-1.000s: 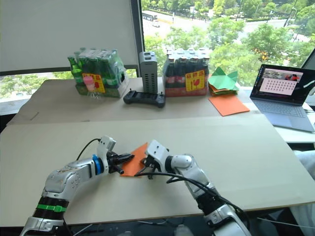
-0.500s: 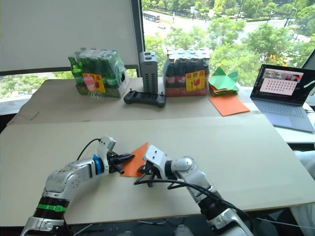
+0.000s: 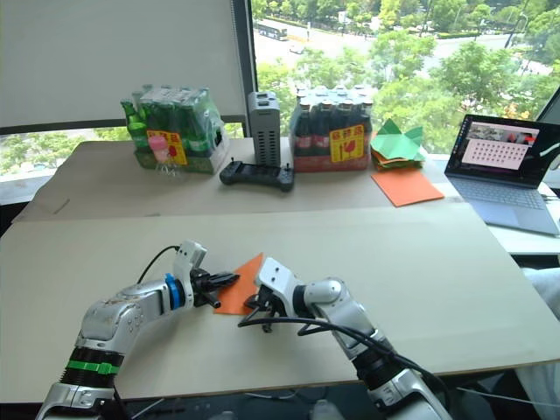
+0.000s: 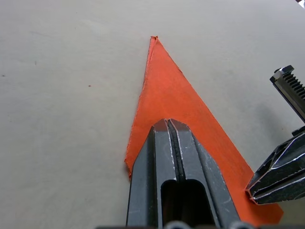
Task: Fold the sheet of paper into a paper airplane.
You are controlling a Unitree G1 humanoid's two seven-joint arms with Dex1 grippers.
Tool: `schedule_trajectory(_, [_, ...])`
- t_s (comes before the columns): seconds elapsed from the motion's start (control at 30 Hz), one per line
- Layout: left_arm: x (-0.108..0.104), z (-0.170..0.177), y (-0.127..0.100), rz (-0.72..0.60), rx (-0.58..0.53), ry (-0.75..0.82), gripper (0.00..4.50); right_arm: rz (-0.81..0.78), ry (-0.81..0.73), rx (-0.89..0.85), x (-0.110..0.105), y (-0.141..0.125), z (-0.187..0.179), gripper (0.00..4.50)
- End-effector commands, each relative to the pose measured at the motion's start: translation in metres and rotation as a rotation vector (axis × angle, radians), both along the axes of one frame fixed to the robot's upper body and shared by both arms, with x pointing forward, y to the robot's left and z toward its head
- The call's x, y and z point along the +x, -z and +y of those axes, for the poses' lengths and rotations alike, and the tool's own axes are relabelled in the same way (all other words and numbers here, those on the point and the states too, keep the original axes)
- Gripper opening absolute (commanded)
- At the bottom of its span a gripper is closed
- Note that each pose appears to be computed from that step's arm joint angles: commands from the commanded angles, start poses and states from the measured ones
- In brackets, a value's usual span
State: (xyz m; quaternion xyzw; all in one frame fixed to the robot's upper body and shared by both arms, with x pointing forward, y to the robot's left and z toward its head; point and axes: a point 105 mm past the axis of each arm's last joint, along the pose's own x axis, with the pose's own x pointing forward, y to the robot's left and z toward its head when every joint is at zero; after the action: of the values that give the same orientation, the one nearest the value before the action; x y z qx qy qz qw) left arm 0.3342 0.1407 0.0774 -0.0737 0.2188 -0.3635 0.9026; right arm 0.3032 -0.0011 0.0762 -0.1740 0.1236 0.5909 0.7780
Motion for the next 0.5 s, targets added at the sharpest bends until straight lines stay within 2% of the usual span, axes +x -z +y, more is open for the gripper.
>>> schedule_trajectory(0.03, [-0.001, 0.008, 0.012, 0.047, 0.029, -0.028, 0.02, 0.022, 0.014, 0.018, 0.001, -0.002, -0.001, 0.0])
schedule_trajectory(0.3, [0.001, 0.009, 0.004, 0.036, 0.016, -0.027, 0.02, -0.098, 0.066, 0.194, 0.02, -0.063, 0.002, 0.0])
schedule_trajectory(0.43, [0.001, 0.005, -0.005, 0.029, -0.023, -0.022, 0.02, -0.136, 0.095, 0.255, 0.026, -0.087, -0.001, 0.0])
schedule_trajectory(0.5, [0.001, 0.001, -0.014, 0.023, -0.059, -0.016, 0.02, -0.138, 0.112, 0.266, 0.029, -0.09, -0.004, 0.0])
